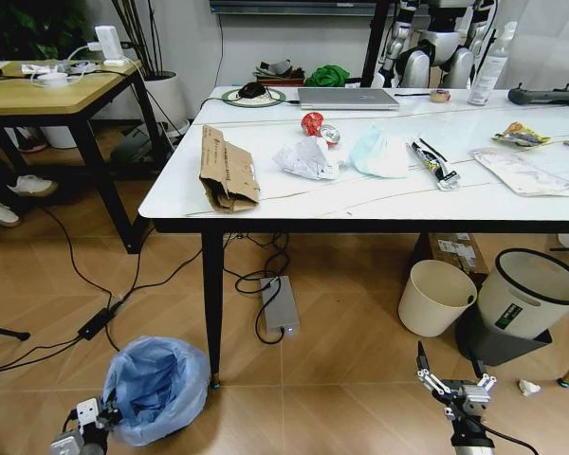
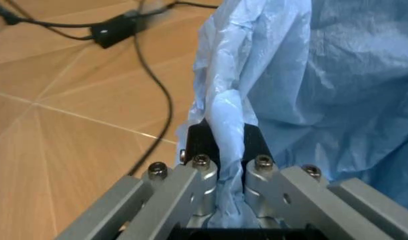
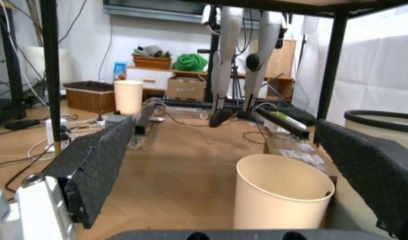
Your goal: Pick up the trash bin and place the trash from the table into it.
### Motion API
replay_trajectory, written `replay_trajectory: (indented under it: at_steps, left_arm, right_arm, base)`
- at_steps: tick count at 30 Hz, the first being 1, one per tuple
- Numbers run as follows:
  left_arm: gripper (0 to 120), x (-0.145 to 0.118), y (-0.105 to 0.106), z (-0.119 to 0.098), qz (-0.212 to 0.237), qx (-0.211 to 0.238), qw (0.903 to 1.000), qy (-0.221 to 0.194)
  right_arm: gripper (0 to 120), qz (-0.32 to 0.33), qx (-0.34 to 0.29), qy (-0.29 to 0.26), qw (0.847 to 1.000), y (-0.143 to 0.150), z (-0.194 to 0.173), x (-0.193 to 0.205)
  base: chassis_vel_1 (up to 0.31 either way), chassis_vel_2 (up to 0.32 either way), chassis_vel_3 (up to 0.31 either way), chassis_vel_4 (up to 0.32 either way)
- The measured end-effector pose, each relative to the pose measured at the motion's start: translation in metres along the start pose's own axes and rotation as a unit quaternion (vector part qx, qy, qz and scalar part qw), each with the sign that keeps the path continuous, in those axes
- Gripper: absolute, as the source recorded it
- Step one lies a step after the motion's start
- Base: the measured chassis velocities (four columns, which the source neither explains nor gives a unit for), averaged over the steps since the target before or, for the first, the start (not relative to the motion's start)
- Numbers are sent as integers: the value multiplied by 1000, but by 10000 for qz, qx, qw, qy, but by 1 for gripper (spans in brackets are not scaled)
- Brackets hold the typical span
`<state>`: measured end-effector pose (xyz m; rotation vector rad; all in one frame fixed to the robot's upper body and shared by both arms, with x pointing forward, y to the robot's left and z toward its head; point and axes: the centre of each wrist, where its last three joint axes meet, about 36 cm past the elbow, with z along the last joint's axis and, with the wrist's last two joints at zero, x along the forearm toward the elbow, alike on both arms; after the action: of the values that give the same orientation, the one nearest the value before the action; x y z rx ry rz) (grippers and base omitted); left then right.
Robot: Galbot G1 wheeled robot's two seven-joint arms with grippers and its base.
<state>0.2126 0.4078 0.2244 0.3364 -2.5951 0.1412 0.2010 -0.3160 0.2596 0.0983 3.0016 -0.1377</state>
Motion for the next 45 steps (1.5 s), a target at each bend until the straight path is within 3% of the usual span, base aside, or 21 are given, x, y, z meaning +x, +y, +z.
replay_trajectory:
  at_steps: [10,17,22,32,39,45]
  left_arm:
    - [0,82,-19,6,599,-344,9976,67]
    - [0,96,-40,-14,841,-444,9946,-406]
    - [0,99,-46,-18,930,-415,9934,-519]
    - [0,130,-94,-65,1535,563,9858,-386]
    - [0,140,-109,-83,1727,380,9832,-442]
    - [0,150,-116,-85,1761,235,9834,-366]
  right_arm:
    - [100,-7,22,-29,10000,-1,-3,-2]
    - [100,-41,47,-24,10000,0,-6,-1]
    - [100,-31,80,-22,10000,-2,-8,1]
    - [100,-23,162,1,9999,-6,-11,4]
    - [100,-48,229,55,9997,-7,-11,7]
    - [100,-38,299,77,9995,-11,-15,12]
  base:
    - [0,0,0,0]
    - [0,0,0,0]
    - [0,0,0,0]
    - [0,0,0,0]
    - [0,0,0,0]
    - [0,0,0,0]
